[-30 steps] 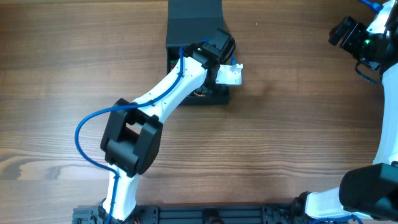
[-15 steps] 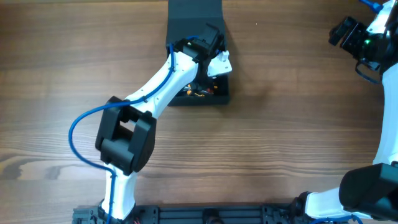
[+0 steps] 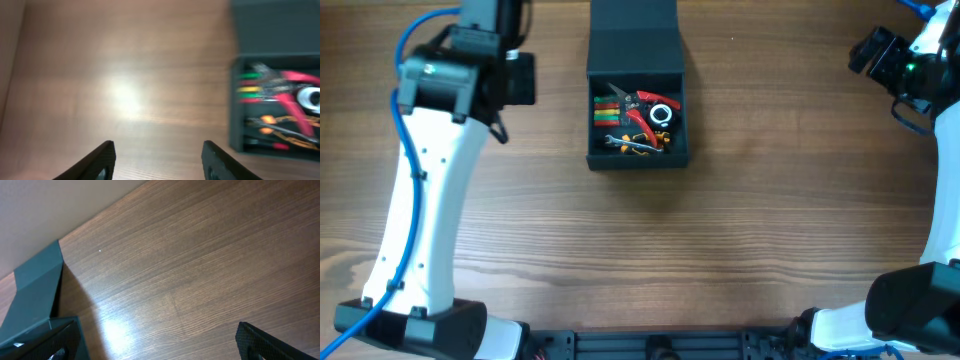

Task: Pack container
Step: 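Move both grippers to the lid edges of the green box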

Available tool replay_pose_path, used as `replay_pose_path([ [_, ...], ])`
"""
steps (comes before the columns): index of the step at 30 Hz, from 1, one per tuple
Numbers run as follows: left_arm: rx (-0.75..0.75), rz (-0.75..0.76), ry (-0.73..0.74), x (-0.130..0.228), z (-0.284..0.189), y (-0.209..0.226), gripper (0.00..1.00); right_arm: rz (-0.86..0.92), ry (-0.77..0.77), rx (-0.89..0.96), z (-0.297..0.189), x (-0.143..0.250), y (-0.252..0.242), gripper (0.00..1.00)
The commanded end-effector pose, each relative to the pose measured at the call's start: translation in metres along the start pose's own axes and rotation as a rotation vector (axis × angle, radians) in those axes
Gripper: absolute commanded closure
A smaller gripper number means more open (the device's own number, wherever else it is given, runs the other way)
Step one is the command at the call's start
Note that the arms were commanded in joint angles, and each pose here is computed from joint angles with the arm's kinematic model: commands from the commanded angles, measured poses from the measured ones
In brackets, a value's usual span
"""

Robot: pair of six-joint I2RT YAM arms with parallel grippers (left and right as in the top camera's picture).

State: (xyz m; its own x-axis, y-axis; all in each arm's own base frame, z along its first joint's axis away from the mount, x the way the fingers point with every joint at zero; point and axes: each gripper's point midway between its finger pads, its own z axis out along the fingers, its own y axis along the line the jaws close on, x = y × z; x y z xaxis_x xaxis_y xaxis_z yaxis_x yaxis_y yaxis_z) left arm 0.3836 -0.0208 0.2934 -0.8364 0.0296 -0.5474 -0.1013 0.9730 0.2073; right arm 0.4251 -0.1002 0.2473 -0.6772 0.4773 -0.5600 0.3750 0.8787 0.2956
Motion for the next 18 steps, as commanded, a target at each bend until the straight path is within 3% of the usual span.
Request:
replay_pose_path([
  [1, -0.085, -0.255, 0.111, 0.019, 0.022, 0.045, 0.38, 0.010, 0.013, -0.007, 0.005, 0.003, 0.001, 0.00],
  [2, -0.085, -0.282, 0.123, 0.021, 0.025, 0.052, 0.36, 0.010, 0.009, -0.008, 0.005, 0.002, 0.002, 0.00],
  [5, 0.026, -0.358, 0.137, 0.018, 0.034, 0.052, 0.00, -0.001, -0.046, -0.024, 0.005, -0.012, 0.005, 0.00],
  [13, 0.044, -0.460, 0.152, 0.018, 0.042, 0.061, 0.00, 0.019, -0.138, 0.025, 0.003, -0.033, -0.002, 0.00],
  [18, 0.091, -0.453, 0.192, 0.017, 0.061, 0.048, 0.01, 0.078, -0.140, -0.067, 0.003, -0.036, 0.014, 0.00],
])
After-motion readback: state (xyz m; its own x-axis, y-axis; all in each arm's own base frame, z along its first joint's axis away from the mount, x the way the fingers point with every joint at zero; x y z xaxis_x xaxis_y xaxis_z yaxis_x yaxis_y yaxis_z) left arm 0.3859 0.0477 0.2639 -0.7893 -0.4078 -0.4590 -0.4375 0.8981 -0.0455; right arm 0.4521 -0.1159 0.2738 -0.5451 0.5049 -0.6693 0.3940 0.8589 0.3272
